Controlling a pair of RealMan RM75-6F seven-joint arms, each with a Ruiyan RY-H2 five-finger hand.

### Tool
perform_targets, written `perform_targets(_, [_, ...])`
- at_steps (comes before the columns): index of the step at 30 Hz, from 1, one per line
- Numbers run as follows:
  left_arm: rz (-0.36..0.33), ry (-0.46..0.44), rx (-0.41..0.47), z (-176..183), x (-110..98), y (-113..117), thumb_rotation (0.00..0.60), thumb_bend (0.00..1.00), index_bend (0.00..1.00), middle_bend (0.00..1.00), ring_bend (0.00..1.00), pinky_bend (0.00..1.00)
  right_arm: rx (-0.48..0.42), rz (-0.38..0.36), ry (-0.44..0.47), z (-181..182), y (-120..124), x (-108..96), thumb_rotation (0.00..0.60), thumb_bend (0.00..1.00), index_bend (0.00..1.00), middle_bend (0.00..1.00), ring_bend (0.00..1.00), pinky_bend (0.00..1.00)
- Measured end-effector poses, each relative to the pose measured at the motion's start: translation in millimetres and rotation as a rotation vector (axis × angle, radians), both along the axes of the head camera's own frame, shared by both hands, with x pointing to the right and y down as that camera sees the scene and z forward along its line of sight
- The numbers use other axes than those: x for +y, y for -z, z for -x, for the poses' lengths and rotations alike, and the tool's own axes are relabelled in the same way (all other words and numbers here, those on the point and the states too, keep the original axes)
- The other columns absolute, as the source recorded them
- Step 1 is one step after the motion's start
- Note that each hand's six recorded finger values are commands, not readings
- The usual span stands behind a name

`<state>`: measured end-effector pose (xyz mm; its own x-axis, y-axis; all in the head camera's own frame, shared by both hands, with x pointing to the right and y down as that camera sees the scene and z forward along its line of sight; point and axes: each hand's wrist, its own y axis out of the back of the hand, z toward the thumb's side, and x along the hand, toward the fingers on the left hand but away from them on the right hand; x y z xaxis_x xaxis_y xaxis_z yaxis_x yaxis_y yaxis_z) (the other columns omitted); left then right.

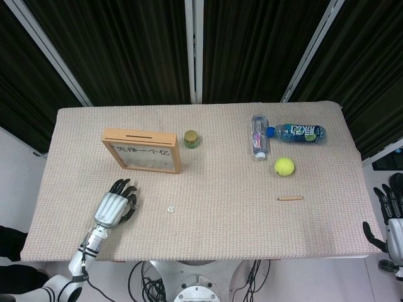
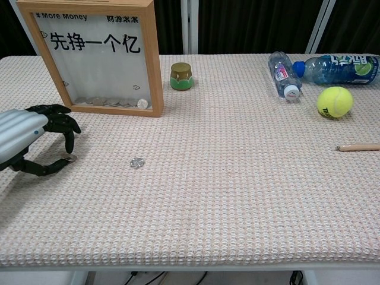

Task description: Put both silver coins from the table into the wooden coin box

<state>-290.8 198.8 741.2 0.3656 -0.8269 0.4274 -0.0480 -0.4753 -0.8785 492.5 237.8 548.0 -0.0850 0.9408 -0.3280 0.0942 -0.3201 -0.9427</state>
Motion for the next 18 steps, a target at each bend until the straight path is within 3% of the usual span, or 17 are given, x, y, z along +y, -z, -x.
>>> perform_targets(18, [0.017,0.004,0.024,-3.0,-1.0,-1.9,0.6,0.41,0.55,0.27,0.09,0.14,0.002,0.004,-0.009,-2.7,-1.7,-0.6,0.6,0.33,0.0,0.0,0.0,0.0])
